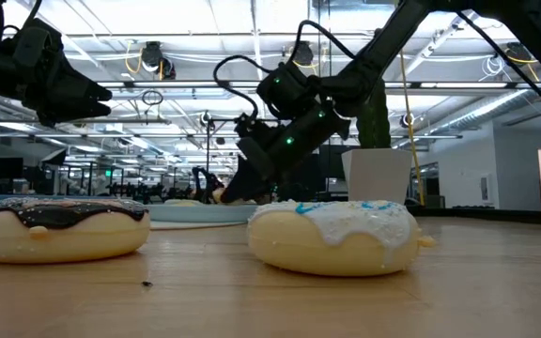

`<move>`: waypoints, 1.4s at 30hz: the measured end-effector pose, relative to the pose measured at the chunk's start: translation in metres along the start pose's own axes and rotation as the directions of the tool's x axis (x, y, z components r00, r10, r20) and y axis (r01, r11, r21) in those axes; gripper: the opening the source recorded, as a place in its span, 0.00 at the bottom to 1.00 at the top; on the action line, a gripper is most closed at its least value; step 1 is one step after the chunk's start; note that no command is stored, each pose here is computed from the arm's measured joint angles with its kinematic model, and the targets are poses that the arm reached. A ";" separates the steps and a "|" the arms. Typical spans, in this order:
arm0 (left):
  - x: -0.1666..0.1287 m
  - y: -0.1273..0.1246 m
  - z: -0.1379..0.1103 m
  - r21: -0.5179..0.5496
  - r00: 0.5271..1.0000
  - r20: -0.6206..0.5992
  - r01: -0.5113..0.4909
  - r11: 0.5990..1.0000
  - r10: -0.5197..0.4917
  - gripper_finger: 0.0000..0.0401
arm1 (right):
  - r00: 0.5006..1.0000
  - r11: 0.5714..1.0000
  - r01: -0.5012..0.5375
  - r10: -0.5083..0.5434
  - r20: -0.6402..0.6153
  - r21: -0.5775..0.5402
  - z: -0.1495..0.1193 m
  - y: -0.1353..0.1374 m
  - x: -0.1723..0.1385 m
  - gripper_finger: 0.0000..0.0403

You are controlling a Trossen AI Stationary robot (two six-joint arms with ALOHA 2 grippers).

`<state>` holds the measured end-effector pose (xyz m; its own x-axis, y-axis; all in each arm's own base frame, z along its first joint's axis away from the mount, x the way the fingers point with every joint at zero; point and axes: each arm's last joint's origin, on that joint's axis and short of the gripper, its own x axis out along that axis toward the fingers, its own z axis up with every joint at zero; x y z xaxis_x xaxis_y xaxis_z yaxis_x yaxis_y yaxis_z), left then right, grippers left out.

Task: Pick & Place donuts
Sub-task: Put the small orange donut on the blue plate, then put the small white donut on the blue plate

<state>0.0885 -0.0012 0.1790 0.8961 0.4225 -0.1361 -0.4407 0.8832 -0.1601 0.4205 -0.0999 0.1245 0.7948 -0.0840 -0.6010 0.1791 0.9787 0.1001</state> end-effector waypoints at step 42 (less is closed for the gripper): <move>0.000 0.000 0.000 0.000 1.000 -0.004 0.013 1.000 -0.013 0.61 | 0.924 0.998 -0.063 0.062 -0.377 0.010 0.008 0.063 -0.082 0.73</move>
<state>0.0887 -0.0015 0.1789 0.9017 0.4098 -0.1377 -0.4286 0.8889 -0.1618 0.3714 -0.0329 0.1862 0.5269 0.0541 -0.8482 0.1339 0.9802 0.1456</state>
